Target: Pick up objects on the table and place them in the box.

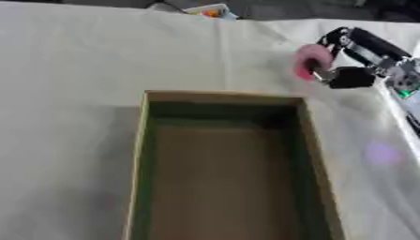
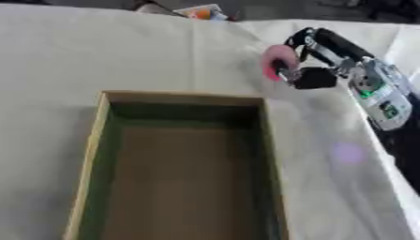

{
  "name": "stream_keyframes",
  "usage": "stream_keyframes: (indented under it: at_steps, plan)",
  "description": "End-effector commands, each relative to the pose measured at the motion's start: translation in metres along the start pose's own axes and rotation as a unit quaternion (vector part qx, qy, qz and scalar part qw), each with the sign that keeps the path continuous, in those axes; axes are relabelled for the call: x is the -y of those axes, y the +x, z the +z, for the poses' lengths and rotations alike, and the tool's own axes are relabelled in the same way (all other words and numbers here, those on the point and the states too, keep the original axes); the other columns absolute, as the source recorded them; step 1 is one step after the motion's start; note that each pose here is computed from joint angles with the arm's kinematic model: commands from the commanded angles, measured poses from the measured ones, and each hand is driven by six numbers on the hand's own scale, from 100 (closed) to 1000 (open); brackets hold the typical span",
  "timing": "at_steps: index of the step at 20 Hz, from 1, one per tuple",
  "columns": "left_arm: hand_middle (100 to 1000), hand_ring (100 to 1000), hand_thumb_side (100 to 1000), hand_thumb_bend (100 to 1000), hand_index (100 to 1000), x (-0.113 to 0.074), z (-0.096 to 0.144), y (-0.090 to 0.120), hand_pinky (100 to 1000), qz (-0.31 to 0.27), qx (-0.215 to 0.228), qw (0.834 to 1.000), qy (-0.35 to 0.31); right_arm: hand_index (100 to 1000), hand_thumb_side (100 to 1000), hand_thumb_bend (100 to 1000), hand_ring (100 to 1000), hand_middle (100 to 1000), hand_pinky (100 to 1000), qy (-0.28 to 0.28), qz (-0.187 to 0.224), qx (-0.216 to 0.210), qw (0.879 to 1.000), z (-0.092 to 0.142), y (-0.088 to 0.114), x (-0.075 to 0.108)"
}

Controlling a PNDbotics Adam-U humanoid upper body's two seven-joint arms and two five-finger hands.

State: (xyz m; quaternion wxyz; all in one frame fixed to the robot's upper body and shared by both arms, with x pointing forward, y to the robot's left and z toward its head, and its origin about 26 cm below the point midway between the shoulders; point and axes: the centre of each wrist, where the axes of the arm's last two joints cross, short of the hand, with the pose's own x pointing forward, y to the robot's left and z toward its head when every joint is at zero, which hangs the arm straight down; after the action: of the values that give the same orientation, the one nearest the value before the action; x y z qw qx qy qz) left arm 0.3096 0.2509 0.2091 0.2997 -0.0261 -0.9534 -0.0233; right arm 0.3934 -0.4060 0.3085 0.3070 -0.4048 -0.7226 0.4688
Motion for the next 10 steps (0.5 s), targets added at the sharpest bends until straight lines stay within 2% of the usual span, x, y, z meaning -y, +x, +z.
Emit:
stream_keyframes:
  at_steps: [1,4,5,6,10]
  plan:
    - [532,515,974,100,830,-0.003,-0.002,0.006,528,-0.005,0.008,1.0,0.0,626,549,100,689,483,520,-0.03,0.018,0.01,0.999,0.002,0.006,0.025]
    - [533,512,972,100,829,-0.004,-0.001,0.006,524,-0.005,0.004,1.0,0.003,607,536,100,677,471,512,-0.043,0.015,0.022,0.999,0.002,0.014,0.028]
    - [533,511,971,100,829,-0.004,0.0,0.006,523,-0.005,0.002,1.0,0.004,605,598,100,677,470,512,-0.047,0.013,0.029,0.998,0.001,0.018,0.029]
    - [533,511,971,100,829,-0.004,0.001,0.005,523,-0.004,0.001,1.0,0.005,605,534,100,677,470,512,-0.051,0.011,0.036,0.998,0.001,0.022,0.031]
    - [533,512,966,100,828,-0.004,0.003,0.004,522,-0.001,-0.008,1.0,0.007,600,536,100,672,468,510,-0.059,0.001,0.078,0.995,-0.005,0.046,0.036]
